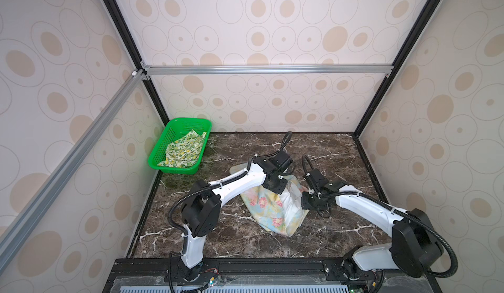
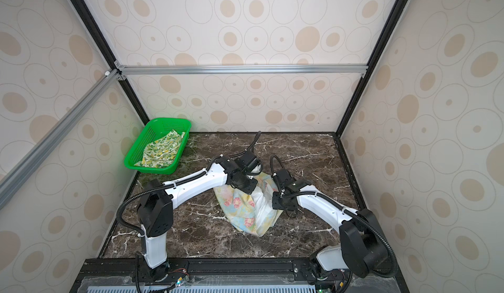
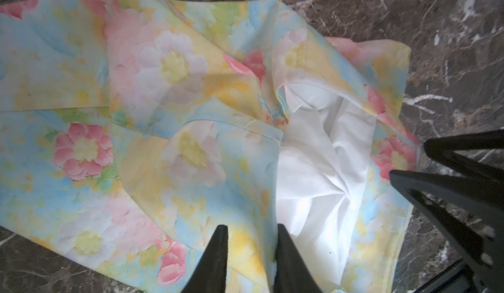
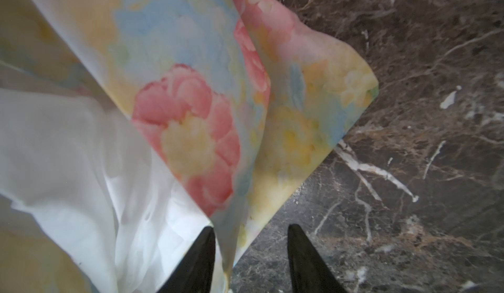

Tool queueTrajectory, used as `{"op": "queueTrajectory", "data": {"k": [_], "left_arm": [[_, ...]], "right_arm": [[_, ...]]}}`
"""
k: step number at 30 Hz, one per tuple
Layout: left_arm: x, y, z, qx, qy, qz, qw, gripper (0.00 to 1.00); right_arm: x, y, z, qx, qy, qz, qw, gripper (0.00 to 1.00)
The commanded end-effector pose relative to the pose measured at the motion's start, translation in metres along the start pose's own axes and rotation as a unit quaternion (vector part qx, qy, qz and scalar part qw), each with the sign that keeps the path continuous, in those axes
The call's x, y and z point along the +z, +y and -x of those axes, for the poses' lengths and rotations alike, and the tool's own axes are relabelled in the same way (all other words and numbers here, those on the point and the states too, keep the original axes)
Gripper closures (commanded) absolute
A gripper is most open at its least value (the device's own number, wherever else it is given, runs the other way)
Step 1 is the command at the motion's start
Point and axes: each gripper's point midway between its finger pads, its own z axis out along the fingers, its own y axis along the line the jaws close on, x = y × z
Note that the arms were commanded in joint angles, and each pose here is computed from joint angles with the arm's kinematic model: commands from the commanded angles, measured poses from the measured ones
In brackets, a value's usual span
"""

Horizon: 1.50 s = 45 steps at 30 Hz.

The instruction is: Fold and stack the skirts

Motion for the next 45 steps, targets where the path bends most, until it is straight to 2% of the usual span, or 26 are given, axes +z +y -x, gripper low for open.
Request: {"op": "queueTrajectory", "data": {"k": [1,4,7,9,11,12,16,21,26,28,31,37,42,45], "left_arm": [[0.002,0.005,-0.009,0.010,0.016,0.020,1.000,0.77],[0.003,0.007,-0.011,0.011,0.018,0.026,0.999,0.88],[0.003,0.010,-0.012,0.012,0.020,0.032,0.999,1.00],[0.002,0.012,-0.011,0.013,0.018,0.036,0.999,1.00],[-0.001,0.014,-0.009,0.013,0.013,0.044,0.999,1.00],[-0.003,0.017,-0.007,0.012,0.009,0.052,0.999,1.00],[-0.032,0.044,0.018,0.001,-0.031,0.107,0.994,1.00],[-0.114,0.114,0.073,-0.052,-0.123,0.177,0.975,1.00],[-0.229,0.189,0.121,-0.111,-0.244,0.233,0.935,1.00],[-0.266,0.209,0.126,-0.127,-0.281,0.254,0.917,1.00],[-0.306,0.235,0.117,-0.157,-0.315,0.280,0.893,1.00],[-0.336,0.256,0.093,-0.192,-0.355,0.278,0.872,1.00],[-0.334,0.255,0.100,-0.186,-0.368,0.249,0.876,1.00],[-0.318,0.252,0.115,-0.174,-0.361,0.228,0.887,1.00]], "right_arm": [[0.009,0.000,-0.001,0.013,0.010,0.001,1.000,0.56],[0.013,0.001,0.001,0.015,0.013,-0.001,1.000,0.60],[0.017,-0.001,0.001,0.015,0.016,-0.010,1.000,0.68],[0.017,-0.001,0.002,0.012,0.013,-0.011,1.000,0.79],[0.015,-0.002,0.004,0.011,0.009,-0.013,1.000,0.98],[0.013,0.000,0.006,0.009,0.005,-0.011,1.000,1.00],[-0.020,0.007,0.030,-0.006,-0.033,-0.003,0.999,1.00],[-0.109,0.021,0.092,-0.042,-0.134,0.003,0.990,1.00],[-0.218,0.012,0.157,-0.039,-0.252,0.009,0.967,1.00],[-0.253,0.011,0.170,-0.040,-0.287,0.015,0.957,1.00],[-0.297,-0.008,0.178,-0.041,-0.336,-0.033,0.940,1.00],[-0.311,-0.023,0.166,-0.037,-0.342,-0.040,0.938,1.00],[-0.306,-0.022,0.175,-0.031,-0.340,-0.017,0.940,1.00],[-0.288,-0.019,0.187,-0.031,-0.318,-0.010,0.948,1.00]]}}
